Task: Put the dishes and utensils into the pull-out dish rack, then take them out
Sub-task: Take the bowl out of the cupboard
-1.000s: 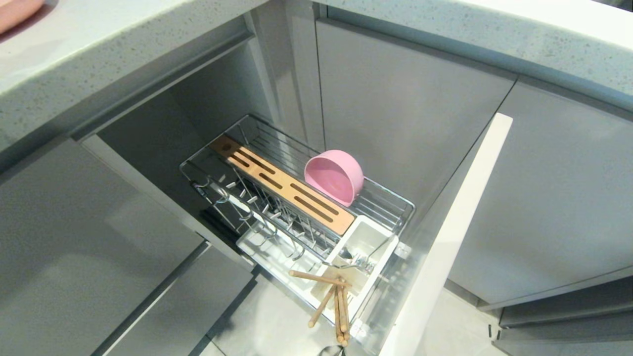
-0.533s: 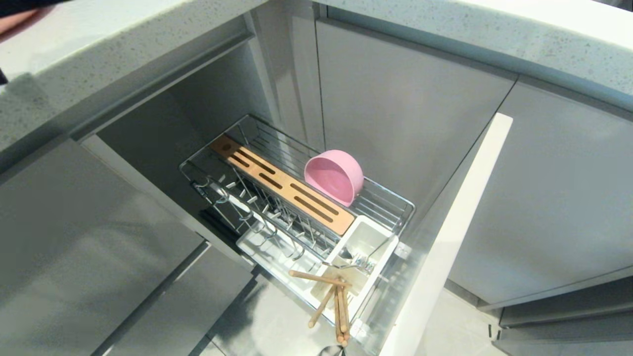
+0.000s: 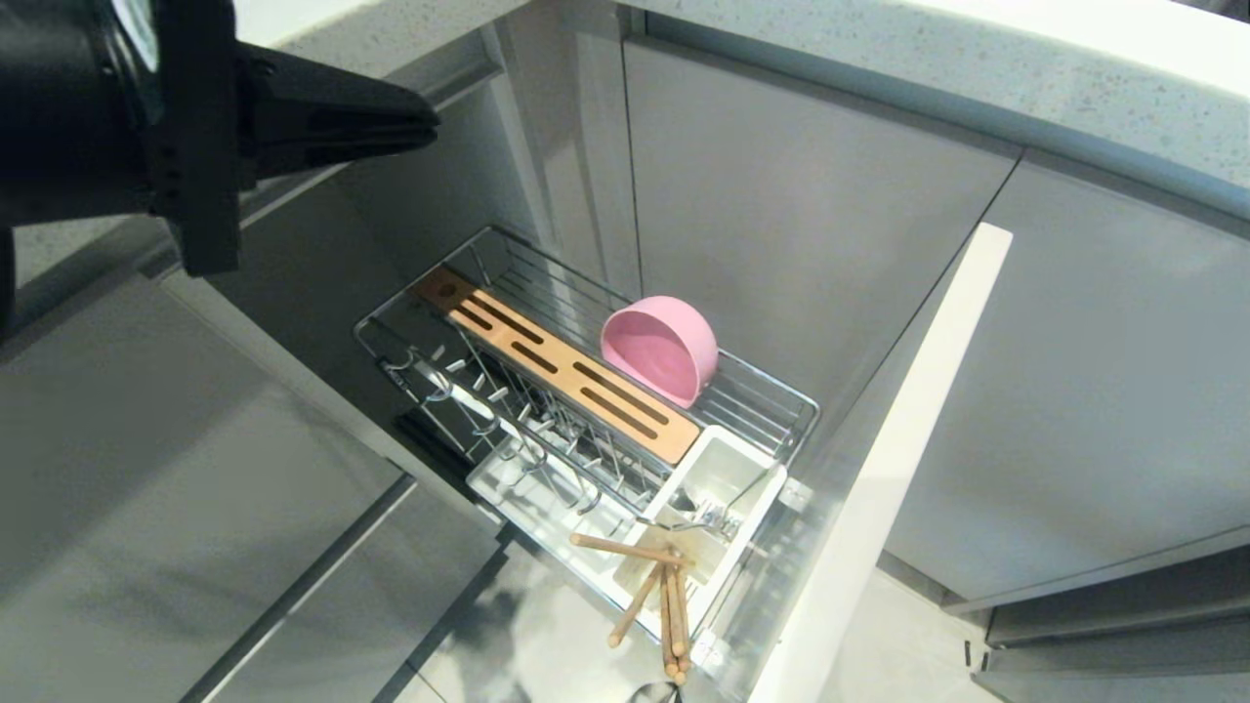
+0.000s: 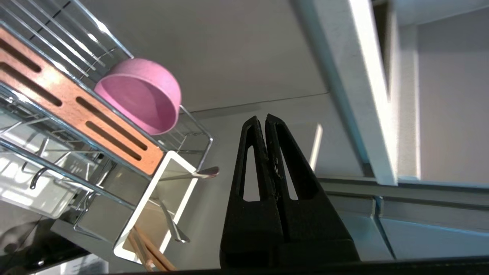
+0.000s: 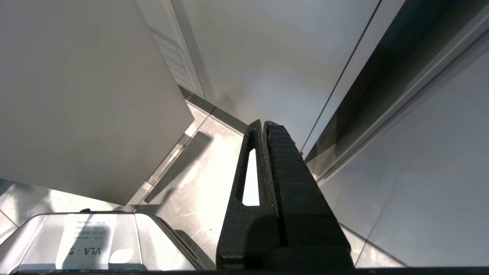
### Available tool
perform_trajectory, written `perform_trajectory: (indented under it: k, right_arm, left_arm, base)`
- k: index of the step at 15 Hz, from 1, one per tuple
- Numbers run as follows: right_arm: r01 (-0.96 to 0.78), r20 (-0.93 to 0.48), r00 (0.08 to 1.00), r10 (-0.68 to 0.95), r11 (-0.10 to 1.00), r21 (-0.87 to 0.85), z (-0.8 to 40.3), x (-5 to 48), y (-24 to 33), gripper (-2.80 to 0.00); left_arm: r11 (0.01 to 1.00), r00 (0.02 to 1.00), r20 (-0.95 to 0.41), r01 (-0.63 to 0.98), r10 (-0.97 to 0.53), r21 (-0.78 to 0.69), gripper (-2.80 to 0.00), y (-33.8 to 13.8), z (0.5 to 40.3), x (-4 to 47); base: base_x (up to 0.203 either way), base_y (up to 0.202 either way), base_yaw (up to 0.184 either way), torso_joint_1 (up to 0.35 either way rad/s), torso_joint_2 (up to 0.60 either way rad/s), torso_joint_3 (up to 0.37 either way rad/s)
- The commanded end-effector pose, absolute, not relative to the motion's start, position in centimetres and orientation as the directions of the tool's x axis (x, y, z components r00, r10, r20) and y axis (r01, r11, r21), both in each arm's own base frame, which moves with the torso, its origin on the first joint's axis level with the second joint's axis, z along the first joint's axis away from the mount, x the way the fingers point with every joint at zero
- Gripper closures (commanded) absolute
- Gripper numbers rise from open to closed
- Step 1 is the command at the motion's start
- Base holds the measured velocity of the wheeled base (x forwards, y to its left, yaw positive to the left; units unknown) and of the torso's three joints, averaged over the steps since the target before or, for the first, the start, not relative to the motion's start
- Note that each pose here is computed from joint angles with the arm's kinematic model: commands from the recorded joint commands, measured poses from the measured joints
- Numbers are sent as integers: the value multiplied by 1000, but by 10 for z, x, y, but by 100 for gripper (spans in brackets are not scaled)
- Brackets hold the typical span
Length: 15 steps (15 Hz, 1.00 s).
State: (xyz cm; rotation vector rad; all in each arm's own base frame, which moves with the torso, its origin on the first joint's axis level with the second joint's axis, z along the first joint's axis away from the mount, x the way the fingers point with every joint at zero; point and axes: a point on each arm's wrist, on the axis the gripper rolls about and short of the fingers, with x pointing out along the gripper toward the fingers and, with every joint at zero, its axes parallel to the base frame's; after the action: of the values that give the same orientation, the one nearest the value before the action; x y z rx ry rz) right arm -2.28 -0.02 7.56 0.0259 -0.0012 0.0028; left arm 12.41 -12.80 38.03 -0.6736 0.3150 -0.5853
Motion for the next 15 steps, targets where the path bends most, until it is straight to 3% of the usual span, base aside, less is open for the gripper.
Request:
perform_trajectory:
  k: [1,15]
  right_arm:
    - [-3,0,1000,3,1000,26,75,-23,0,0]
    - [-3,0,1000,3,1000,26,75,-23,0,0]
  left_arm:
    - [649,794,-137,370,-593,-665,0,-141,371,135]
    - [778,785,-391,176,-480,-603,0,-212,302,188]
  base:
    - [0,0,0,0,0,0]
    - [0,0,0,0,0,0]
